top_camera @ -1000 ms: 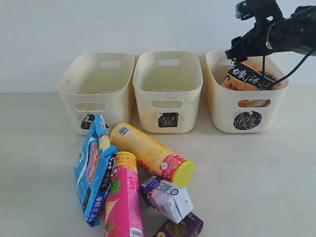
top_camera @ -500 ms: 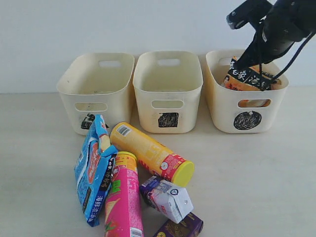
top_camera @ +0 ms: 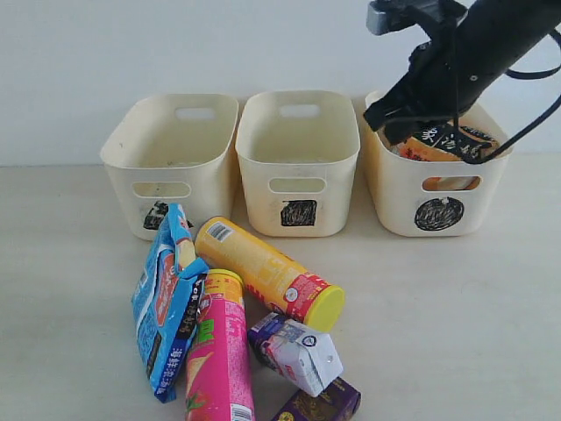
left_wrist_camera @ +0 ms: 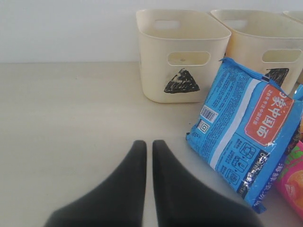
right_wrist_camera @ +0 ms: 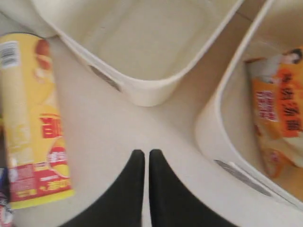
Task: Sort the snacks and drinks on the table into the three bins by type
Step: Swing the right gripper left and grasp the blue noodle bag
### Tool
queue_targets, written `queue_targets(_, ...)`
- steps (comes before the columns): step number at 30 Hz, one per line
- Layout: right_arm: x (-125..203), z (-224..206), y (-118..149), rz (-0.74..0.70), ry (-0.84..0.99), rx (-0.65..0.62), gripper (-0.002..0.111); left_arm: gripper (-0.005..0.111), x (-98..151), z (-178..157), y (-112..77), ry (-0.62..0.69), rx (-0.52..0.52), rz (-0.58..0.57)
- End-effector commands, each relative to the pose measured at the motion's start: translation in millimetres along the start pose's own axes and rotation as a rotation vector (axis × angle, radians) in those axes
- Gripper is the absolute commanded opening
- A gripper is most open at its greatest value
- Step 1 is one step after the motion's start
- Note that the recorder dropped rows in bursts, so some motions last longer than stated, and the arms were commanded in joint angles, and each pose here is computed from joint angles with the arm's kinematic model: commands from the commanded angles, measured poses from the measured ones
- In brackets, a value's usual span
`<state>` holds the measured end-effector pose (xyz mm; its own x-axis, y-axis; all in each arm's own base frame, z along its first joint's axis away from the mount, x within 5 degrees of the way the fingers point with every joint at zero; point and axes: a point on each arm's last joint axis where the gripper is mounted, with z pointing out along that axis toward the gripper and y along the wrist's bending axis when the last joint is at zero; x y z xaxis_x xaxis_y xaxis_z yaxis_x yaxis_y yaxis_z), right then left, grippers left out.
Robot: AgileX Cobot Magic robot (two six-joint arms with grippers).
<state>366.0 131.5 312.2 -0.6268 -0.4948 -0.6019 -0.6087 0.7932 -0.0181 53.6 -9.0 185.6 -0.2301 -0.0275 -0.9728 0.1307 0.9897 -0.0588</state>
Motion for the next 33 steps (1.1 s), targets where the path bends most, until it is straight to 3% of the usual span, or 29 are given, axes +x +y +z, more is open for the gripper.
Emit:
queue_targets(1,3,3,33,-0.057,-0.028,-0.109,0.0,0.004,0,0,0.1,-0.008,-0.002,-0.002)
queue_targets(8,3,19,88,-0.108,-0.061,-0.199,0.0,0.004,0,0,0.1,-0.008,-0.002,-0.002)
queue_targets(11,0,19,112,-0.109,-0.084,-0.262,0.008,0.004,0,0,0.1,-0.008,-0.002,-0.002)
queue_targets(14,-4,18,137,-0.124,-0.115,-0.307,0.03,0.004,0,0,0.1,-0.008,-0.002,-0.002)
queue_targets(17,-7,18,158,-0.165,-0.156,-0.318,0.063,0.004,0,0,0.1,-0.008,-0.002,-0.002)
queue_targets(19,-7,21,172,-0.183,-0.168,-0.33,0.078,0.004,0,0,0.1,-0.008,-0.002,-0.002)
queue_targets(24,-5,48,194,-0.193,-0.166,-0.336,0.078,0.004,0,0,0.1,-0.008,-0.002,-0.002)
queue_targets(33,-22,93,198,-0.167,-0.032,-0.291,0.078,0.004,0,0,0.1,-0.008,-0.002,-0.002)
